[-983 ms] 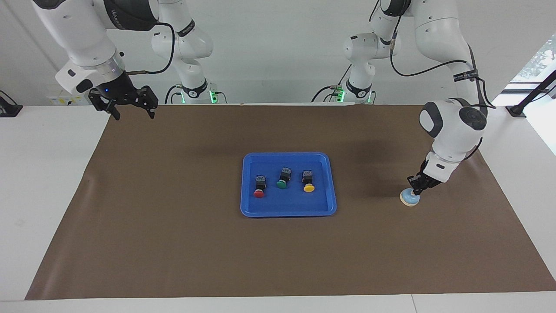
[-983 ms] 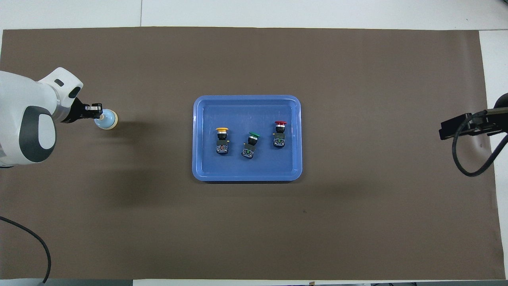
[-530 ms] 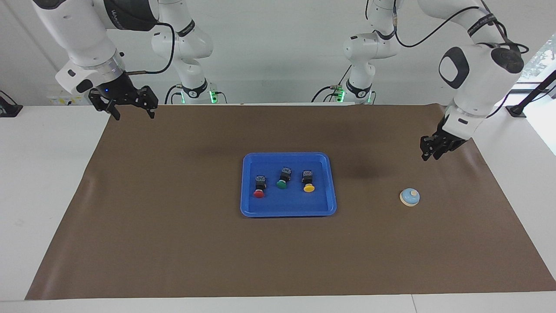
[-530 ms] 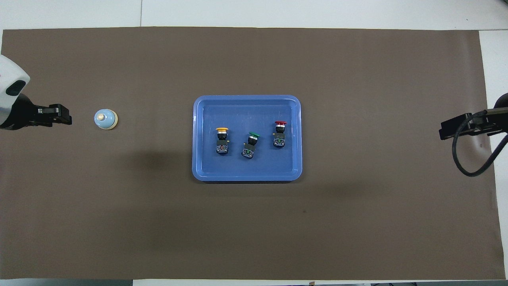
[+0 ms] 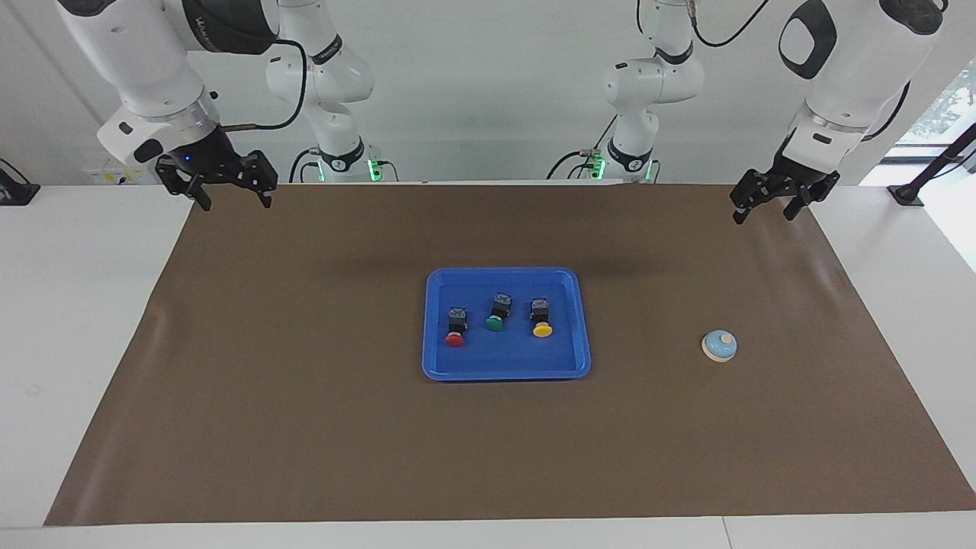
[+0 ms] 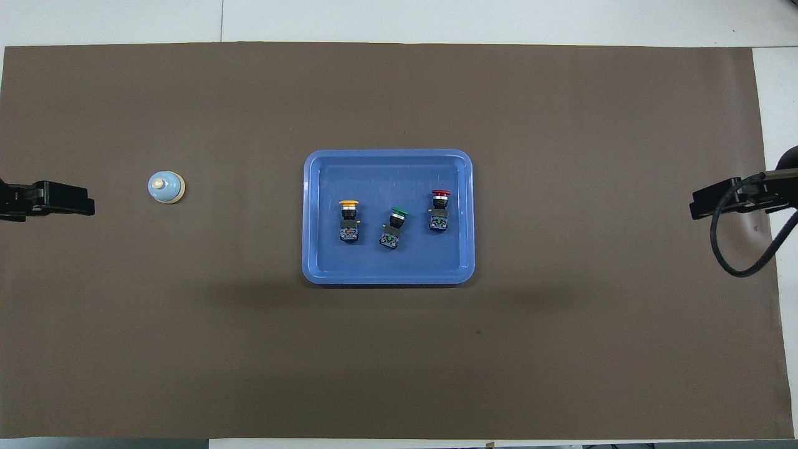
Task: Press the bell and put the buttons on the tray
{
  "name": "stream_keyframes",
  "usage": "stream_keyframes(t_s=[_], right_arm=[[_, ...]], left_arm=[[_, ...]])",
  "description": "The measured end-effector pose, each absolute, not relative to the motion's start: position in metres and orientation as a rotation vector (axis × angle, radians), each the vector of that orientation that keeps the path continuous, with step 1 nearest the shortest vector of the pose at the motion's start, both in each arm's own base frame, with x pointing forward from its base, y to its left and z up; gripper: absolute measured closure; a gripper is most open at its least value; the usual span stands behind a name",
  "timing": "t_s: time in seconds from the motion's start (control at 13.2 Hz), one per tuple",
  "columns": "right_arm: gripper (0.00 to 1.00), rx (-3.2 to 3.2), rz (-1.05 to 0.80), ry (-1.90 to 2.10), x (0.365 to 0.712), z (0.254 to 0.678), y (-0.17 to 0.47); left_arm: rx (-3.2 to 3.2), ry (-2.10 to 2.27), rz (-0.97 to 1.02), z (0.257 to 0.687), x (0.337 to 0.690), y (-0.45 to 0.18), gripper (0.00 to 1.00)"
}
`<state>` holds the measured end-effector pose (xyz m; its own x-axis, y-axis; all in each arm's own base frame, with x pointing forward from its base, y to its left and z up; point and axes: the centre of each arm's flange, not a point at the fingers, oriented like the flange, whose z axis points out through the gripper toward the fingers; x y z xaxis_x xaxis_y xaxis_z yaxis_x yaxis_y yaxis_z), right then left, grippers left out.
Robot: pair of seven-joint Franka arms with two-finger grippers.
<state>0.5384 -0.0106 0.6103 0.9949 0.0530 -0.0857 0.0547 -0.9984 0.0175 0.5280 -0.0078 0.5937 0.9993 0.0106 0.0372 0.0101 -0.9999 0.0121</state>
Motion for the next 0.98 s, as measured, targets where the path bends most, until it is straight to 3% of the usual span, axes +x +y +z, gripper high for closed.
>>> stream_keyframes(t_s=[0.98], right_arm=[[0.0, 3.118, -0.133, 0.084, 0.538, 0.61, -0.011]], left_arm=[[3.129, -0.023, -0.006, 0.587, 0.531, -0.021, 0.0]])
